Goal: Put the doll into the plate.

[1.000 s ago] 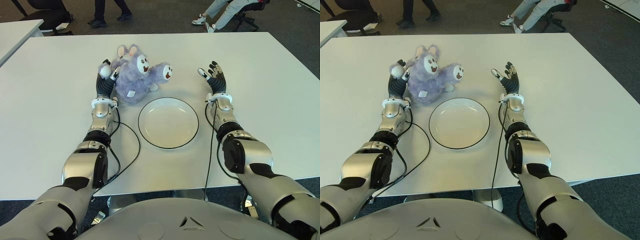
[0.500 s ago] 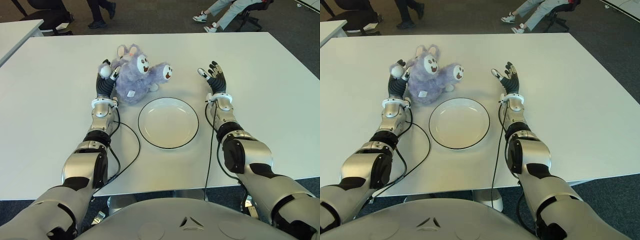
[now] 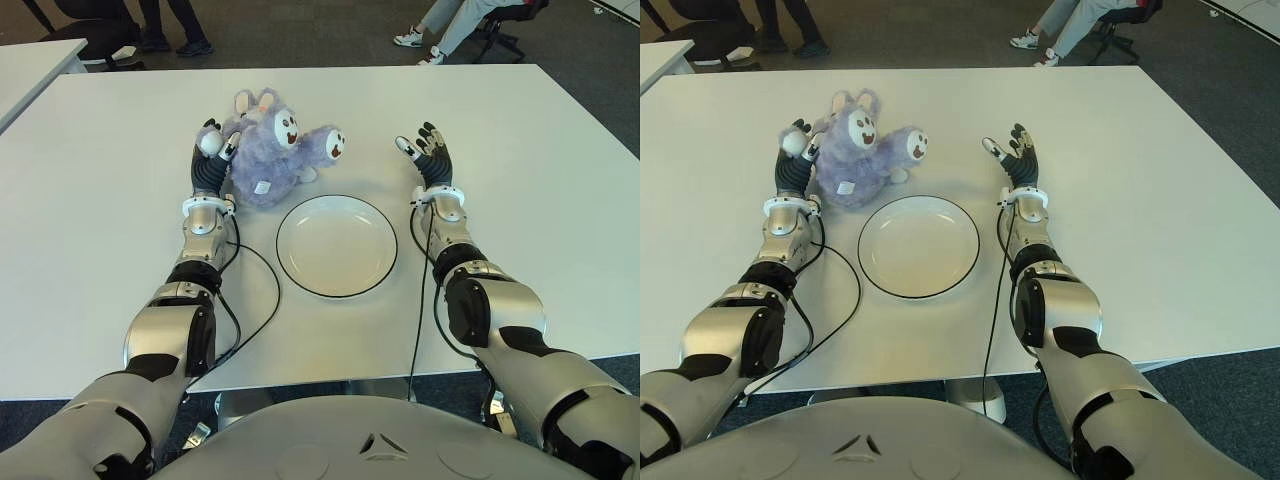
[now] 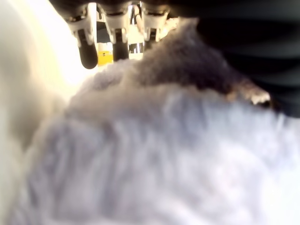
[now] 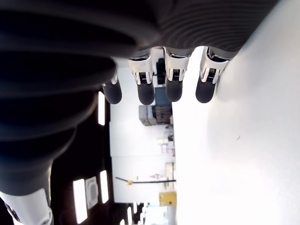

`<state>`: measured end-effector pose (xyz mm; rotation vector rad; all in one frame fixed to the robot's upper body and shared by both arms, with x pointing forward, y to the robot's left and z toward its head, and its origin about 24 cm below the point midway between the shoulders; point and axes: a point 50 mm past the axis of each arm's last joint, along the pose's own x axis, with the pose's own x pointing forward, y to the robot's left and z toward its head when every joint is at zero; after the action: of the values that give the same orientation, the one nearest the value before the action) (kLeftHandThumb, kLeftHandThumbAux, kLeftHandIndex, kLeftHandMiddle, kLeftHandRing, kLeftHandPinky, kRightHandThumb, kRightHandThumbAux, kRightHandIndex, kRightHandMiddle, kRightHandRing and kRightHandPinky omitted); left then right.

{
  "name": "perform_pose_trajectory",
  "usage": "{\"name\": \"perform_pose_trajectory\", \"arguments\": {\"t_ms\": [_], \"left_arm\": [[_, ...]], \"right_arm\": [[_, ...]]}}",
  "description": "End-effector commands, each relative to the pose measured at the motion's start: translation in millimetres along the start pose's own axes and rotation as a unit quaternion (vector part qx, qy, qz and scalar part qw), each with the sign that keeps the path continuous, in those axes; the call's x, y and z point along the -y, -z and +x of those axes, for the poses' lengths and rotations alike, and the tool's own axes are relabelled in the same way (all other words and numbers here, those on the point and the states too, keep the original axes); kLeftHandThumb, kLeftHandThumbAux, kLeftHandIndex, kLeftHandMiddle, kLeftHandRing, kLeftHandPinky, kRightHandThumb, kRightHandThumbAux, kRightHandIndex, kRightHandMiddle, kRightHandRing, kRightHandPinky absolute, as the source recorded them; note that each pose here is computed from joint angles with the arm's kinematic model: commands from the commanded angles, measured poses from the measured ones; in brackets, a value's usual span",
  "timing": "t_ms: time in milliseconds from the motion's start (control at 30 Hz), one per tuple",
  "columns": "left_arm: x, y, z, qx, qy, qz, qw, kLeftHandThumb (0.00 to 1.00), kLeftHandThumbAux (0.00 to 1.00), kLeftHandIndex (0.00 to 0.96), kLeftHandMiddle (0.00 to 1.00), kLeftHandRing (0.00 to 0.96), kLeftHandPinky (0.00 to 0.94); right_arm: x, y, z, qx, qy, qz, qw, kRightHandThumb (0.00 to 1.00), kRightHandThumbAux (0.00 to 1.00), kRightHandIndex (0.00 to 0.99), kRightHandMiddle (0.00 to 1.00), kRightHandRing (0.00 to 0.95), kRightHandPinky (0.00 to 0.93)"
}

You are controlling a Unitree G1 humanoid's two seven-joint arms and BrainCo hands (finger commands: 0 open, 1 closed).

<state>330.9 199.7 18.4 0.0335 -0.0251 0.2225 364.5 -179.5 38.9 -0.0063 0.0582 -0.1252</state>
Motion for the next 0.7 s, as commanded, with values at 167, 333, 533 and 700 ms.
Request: {"name": "perform_pose_trajectory", "arguments": {"t_ms": [167,333,533,700], "left_arm": [[-9.2,50.7,-38.8,-0.09,-0.004,0.011,0.996,0.0,0.479,0.0,0.091,0.105,0.109],[-9.3,51.0,-39.2,-0.09,-0.004,0.012,0.996,0.0,0.478,0.0,0.09,0.104,0.117],[-9.2,51.0,-39.4,-0.089,-0.003,0.012,0.996,0.0,0.477,0.0,0.092,0.108,0.119],[-9.1,51.1,-39.7,-0.089,-0.002,0.011,0.996,0.0,0.478,0.0,0.085,0.101,0.108]], "right_arm": [[4.5,52.0,-26.6,-0.1,0.008,0.002,0.995,0.062,0.675,0.008,0.023,0.014,0.013],[4.4,52.3,-26.8,-0.101,0.009,0.002,0.995,0.064,0.673,0.008,0.022,0.014,0.014],[4.4,52.4,-26.9,-0.1,0.01,0.004,0.995,0.066,0.672,0.009,0.021,0.013,0.013],[4.6,52.4,-27.0,-0.1,0.01,0.005,0.995,0.063,0.675,0.01,0.023,0.013,0.015]]}}
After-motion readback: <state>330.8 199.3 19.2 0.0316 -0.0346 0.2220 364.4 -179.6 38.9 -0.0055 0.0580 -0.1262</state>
